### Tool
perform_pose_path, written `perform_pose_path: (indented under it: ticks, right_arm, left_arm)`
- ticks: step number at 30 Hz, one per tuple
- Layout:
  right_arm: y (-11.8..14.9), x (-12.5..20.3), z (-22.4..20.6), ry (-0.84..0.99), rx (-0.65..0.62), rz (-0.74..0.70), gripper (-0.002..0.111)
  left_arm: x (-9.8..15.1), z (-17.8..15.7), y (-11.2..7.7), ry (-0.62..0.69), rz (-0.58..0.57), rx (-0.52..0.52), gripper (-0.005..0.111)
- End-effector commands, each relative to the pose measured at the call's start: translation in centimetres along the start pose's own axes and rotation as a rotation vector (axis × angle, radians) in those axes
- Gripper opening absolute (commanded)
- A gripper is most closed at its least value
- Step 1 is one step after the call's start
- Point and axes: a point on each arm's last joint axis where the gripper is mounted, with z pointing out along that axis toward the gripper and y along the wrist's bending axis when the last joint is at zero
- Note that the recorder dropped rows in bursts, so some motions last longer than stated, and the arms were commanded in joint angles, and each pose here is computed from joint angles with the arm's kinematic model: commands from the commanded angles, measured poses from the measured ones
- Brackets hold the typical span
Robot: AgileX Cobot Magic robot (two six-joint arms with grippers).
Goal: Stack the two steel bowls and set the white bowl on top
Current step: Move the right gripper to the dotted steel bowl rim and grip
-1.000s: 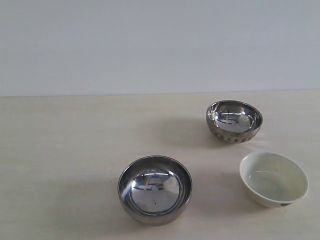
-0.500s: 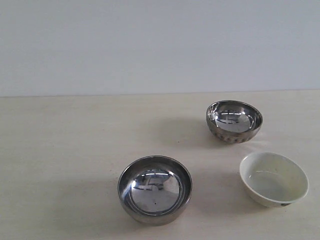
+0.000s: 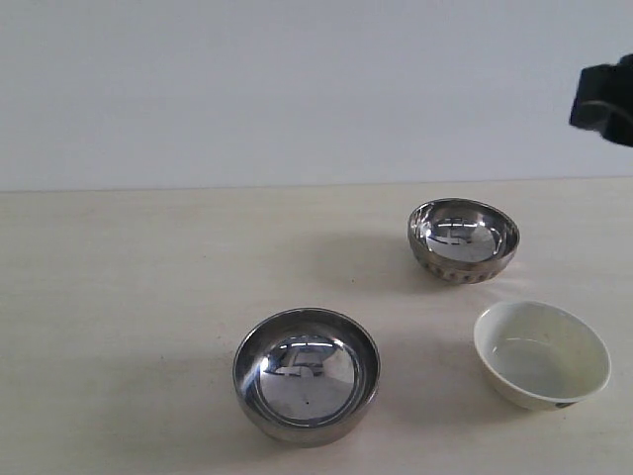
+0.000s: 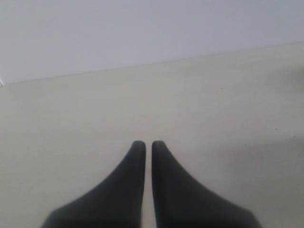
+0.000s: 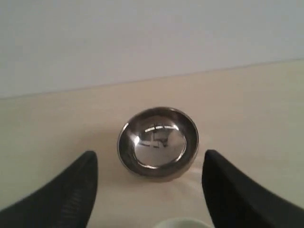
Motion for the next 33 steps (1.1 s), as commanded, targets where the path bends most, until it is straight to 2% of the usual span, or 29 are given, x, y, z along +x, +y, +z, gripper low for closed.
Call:
perform_pose_path:
  ticks: [1, 12, 16, 20, 28, 29, 30, 33]
  right_arm:
    - [-0.5, 0.8, 4.7, 0.101, 0.032, 0.016, 0.059]
    - [-1.8, 3.1, 15.8, 0.291, 0.083, 0.003, 0.059]
    - [-2.7, 3.5, 18.8, 0.324, 0.104, 0.017, 0.059]
    - [-4.1, 5.4, 22.4, 0.362, 0.131, 0.031, 0.059]
    - [-5.4, 8.6, 25.8, 0.357, 0.153, 0.043, 0.059]
    - [-5.5, 8.7, 25.9, 0.356, 0.154, 0.043, 0.056]
    - [-5.5, 8.7, 25.9, 0.352, 0.153, 0.043, 0.048]
    - [-5.5, 8.7, 25.9, 0.357, 0.15, 0.019, 0.012]
  left_arm:
    - [0.1, 0.0, 0.0, 0.002, -0.014, 0.002, 0.004]
    - [0.1, 0.0, 0.0, 0.002, -0.014, 0.002, 0.004]
    - [0.1, 0.0, 0.0, 0.002, -0.014, 0.002, 0.004]
    - [0.1, 0.0, 0.0, 0.002, -0.014, 0.002, 0.004]
    - [0.1, 0.0, 0.0, 0.002, -0.014, 0.002, 0.004]
    - [0.1, 0.0, 0.0, 0.002, -0.014, 0.002, 0.004]
    - [0.1, 0.0, 0.0, 0.002, -0.014, 0.002, 0.004]
    - [0.1, 0.0, 0.0, 0.002, -0.014, 0.002, 0.004]
